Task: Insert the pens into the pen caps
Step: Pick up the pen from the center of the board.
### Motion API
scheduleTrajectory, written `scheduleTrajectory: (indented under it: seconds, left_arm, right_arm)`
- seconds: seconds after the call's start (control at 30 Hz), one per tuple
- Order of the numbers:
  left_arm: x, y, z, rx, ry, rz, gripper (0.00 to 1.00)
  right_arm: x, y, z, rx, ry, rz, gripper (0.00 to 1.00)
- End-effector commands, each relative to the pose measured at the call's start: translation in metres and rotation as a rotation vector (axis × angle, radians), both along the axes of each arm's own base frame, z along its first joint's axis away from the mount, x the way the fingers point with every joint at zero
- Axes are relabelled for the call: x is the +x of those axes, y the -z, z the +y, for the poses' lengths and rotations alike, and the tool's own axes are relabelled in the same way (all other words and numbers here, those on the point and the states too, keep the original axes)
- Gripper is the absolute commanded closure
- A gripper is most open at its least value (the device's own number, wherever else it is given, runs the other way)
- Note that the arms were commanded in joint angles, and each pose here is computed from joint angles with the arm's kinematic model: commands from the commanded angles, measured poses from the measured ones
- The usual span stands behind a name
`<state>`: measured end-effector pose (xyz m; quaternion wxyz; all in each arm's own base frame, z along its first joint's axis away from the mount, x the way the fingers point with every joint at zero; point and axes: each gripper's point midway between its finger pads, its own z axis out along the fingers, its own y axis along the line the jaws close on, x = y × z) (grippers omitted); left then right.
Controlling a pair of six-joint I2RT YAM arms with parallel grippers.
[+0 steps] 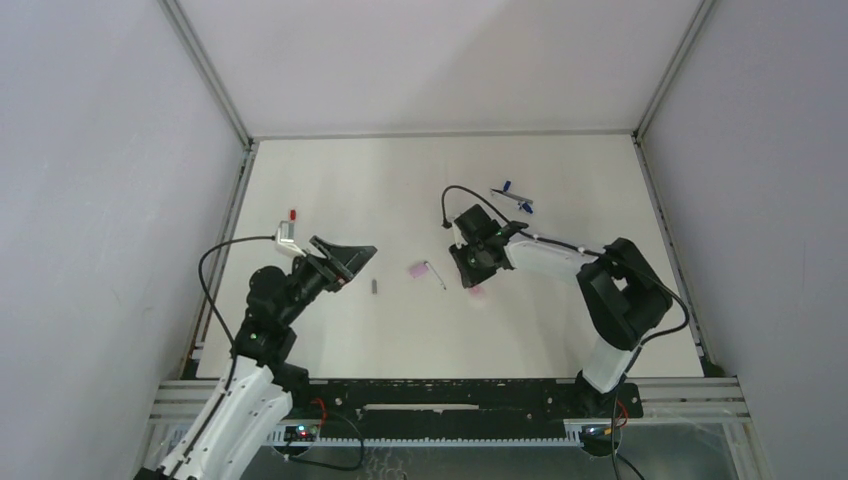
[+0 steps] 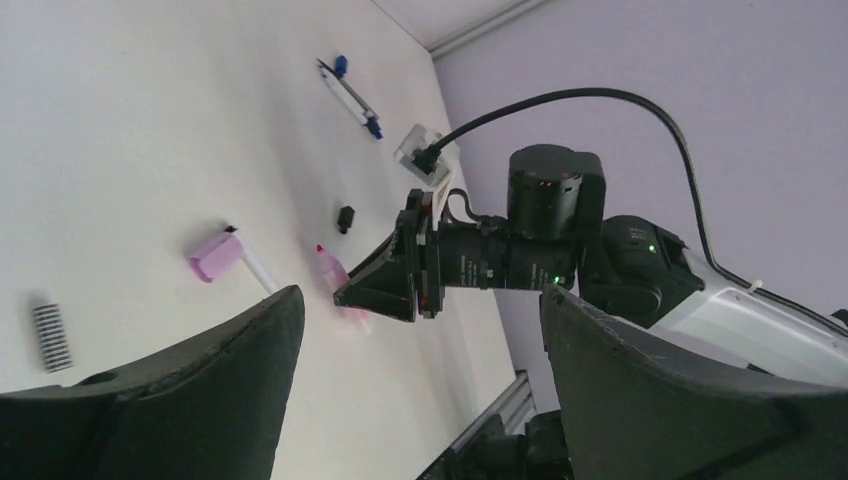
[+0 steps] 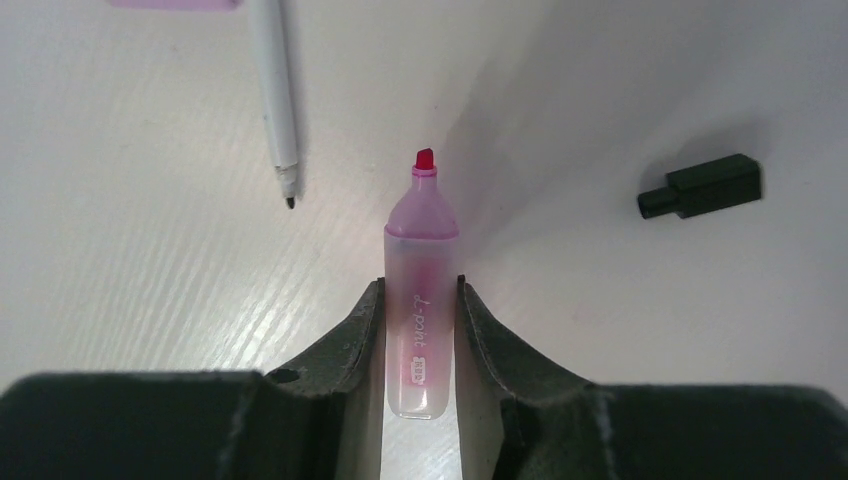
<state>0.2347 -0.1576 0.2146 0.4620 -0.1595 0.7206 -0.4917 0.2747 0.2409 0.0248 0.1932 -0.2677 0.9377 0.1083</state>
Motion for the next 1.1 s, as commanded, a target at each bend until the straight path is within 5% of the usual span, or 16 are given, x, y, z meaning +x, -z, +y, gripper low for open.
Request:
scheduleTrajectory:
  seconds: [0.0, 0.47, 1.07]
  left_arm:
    - [0.002, -0.024, -0.016, -0.085, 0.038, -0.057, 0.1]
    - [0.023, -0.071, -0.084, -0.151, 0.139, -0.023, 0.1]
    - [0.061, -0.059, -0.155, -0.107, 0.149, 0.188, 0.35]
  right_arm:
    - [0.01, -0.048, 0.004, 0.14, -0.043, -0.069, 1.0]
    - [0.015, -0.176, 0.005, 0.618, -0.227, -0.067, 1.0]
    - [0.005, -0.206, 0.025, 0.677, -0.303, -0.08, 1.0]
